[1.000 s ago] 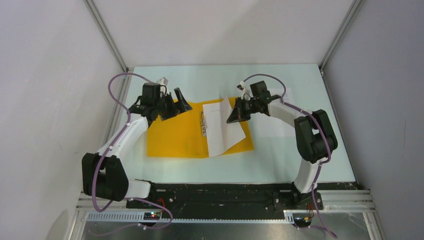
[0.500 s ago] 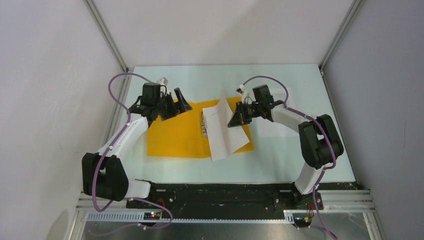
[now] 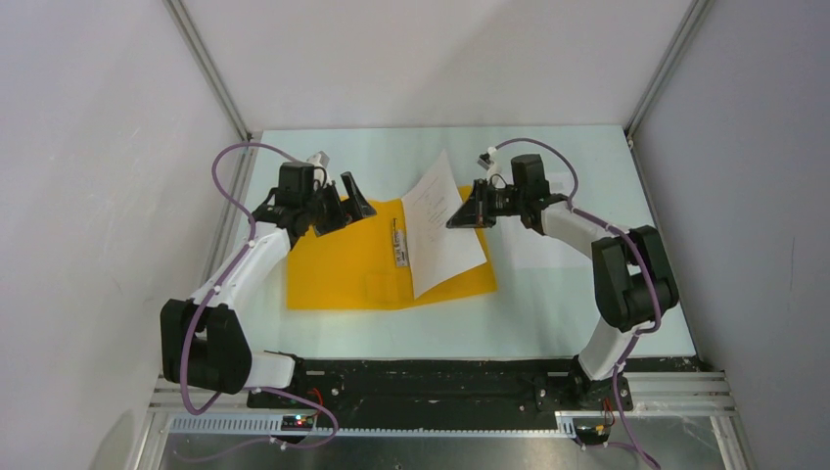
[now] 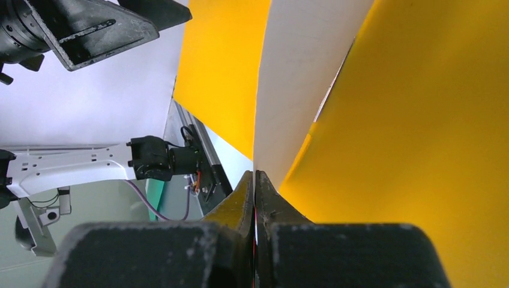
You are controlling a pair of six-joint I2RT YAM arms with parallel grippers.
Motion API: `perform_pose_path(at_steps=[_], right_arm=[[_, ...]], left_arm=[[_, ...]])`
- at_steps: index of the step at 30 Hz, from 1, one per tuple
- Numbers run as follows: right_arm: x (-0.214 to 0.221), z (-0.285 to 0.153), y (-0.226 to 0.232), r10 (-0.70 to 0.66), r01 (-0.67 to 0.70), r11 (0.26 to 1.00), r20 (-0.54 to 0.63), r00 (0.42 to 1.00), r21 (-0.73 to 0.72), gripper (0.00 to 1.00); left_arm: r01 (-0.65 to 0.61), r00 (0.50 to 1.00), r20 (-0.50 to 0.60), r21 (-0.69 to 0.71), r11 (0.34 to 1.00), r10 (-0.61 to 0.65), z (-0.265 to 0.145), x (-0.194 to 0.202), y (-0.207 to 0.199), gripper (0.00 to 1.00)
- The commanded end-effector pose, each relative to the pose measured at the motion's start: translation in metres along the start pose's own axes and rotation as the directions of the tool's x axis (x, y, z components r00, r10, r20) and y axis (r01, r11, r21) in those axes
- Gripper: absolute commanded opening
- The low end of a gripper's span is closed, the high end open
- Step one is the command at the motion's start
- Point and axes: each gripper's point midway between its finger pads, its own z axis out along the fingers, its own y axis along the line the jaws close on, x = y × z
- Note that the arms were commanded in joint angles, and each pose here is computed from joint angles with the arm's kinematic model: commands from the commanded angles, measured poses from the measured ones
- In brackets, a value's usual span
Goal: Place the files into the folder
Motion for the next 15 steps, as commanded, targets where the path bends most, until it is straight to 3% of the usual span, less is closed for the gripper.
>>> perform_pose_path(at_steps=[1,10,15], right_arm=[[0.006,0.005,-0.001,0.018,-0.019,1.000,-0.027,0.999,-0.008,0.00],[0.017,0.015,-0.024,0.093,-0.093,0.996,-0.063,0.994,0.007,0.00],[0.028,0.014,-0.045,0.166,-0.159,0.983,-0.076,0.983,0.090,0.00]], left_arm=[[-0.033,0.999,0.029,0.005,0.999,0.033,-0.001,-0.008,-0.002,0.98],[-0.034,0.999,0.024,-0.008,0.999,0.034,0.000,-0.005,0.004,0.98],[-0.029,0.999,0.021,-0.012,1.000,0.029,0.000,-0.004,0.007,0.98]])
